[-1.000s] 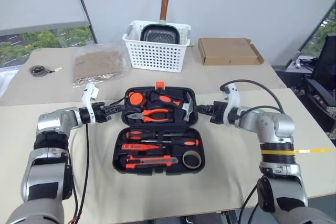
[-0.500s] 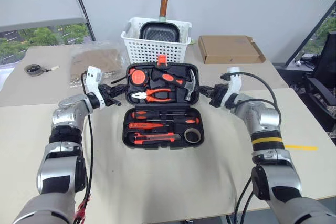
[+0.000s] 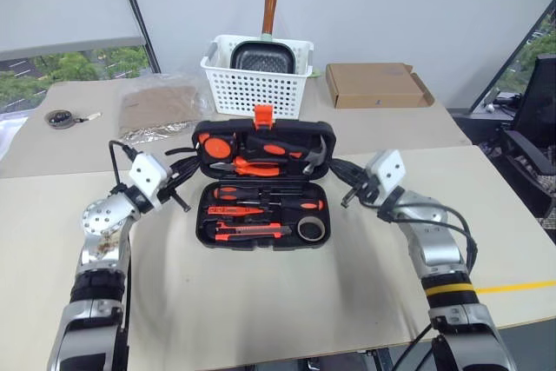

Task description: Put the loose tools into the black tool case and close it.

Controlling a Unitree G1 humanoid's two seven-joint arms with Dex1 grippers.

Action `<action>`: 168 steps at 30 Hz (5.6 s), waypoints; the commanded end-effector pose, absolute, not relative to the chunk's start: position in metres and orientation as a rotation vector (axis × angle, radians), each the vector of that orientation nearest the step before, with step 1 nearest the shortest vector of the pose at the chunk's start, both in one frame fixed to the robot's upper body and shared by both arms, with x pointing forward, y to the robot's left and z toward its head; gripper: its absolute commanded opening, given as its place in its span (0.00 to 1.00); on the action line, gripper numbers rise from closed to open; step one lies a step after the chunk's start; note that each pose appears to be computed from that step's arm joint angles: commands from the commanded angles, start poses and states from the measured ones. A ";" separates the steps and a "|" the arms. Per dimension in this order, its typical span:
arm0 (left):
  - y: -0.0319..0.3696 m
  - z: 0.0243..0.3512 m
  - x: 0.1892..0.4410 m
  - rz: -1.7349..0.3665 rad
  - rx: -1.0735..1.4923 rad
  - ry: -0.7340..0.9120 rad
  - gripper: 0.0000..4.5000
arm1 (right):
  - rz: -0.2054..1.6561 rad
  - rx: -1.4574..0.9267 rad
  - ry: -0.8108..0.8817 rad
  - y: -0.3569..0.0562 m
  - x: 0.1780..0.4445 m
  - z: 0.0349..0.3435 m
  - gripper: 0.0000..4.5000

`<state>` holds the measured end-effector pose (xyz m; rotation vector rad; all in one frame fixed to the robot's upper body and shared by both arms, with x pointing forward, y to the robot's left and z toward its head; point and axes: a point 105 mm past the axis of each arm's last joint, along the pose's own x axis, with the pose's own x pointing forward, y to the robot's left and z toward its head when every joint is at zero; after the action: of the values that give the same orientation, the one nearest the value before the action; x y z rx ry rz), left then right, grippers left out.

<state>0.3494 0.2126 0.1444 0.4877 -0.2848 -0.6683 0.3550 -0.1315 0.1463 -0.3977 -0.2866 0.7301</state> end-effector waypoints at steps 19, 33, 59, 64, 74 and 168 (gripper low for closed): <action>0.302 0.072 0.286 -0.541 0.199 0.039 0.71 | 1.063 -0.416 0.084 -0.180 0.265 0.083 0.67; 0.226 0.203 0.364 -0.668 0.039 -0.373 0.71 | 1.127 -0.128 0.249 -0.098 0.273 0.092 0.67; 0.098 0.104 0.373 -0.984 0.278 0.133 0.71 | 0.850 -0.200 0.187 -0.089 0.310 0.102 0.67; 0.095 0.093 0.368 -0.982 0.312 0.187 0.72 | 0.795 -0.208 0.219 -0.075 0.315 0.094 0.79; 0.102 0.106 0.379 -0.886 0.252 0.166 0.72 | 0.670 -0.198 0.176 -0.061 0.332 0.095 0.98; 0.094 0.084 0.369 -0.894 0.221 0.209 0.72 | 0.796 -0.238 0.053 -0.027 0.333 0.158 0.01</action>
<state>0.3770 0.0900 0.1287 0.2421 0.0378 -0.8959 0.3349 -0.0294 0.1408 -0.2401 0.1164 0.7832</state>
